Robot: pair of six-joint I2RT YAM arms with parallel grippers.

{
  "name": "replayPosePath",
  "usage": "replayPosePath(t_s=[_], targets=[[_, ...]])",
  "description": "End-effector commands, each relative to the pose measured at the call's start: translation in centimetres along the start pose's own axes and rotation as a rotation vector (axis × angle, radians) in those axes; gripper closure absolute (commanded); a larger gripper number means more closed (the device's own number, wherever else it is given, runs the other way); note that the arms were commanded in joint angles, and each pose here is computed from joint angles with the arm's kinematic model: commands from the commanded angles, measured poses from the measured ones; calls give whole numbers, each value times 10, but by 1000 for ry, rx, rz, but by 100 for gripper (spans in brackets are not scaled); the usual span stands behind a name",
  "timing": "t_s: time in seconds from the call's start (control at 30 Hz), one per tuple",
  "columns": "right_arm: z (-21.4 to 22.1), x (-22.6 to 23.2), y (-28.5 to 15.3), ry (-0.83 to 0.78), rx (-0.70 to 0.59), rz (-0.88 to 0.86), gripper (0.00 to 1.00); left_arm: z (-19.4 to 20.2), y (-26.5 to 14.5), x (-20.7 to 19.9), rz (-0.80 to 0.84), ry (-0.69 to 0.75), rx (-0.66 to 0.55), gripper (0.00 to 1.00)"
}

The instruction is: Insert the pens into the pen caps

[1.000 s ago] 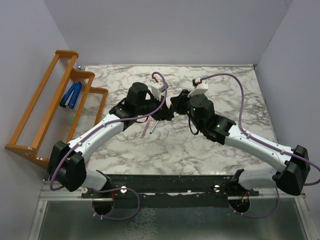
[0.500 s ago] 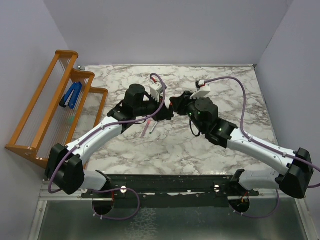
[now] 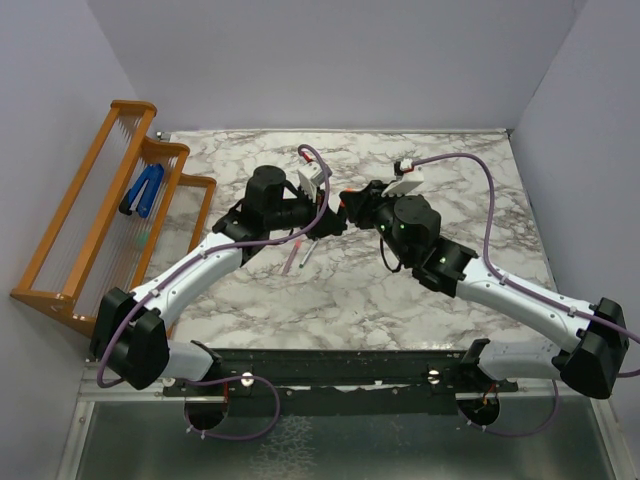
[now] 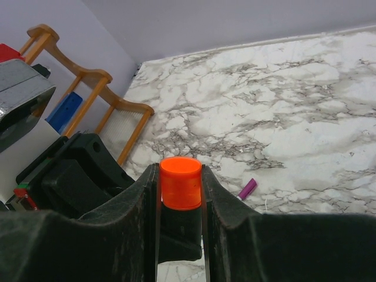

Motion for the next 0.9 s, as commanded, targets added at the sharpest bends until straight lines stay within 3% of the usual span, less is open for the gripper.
replayPosePath(t_s=[0.0,0.87], targets=[[147,-14,-61,-173,635,-89,100,-166,-39,-9,-97,343,-590,100],[172,-11,-71,-264,699,-44,100,-193,-52,14,-204,359,-639,100]])
Point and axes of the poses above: each gripper's point midway between its finger pads, its own y axis out along the fingers, its own x axis along the line the jaws close on, z = x × y, the point moved 4 cm from there along -y, back along the fingers, and after that the axes turned 2 degrees about y, right-handed, at the moved point
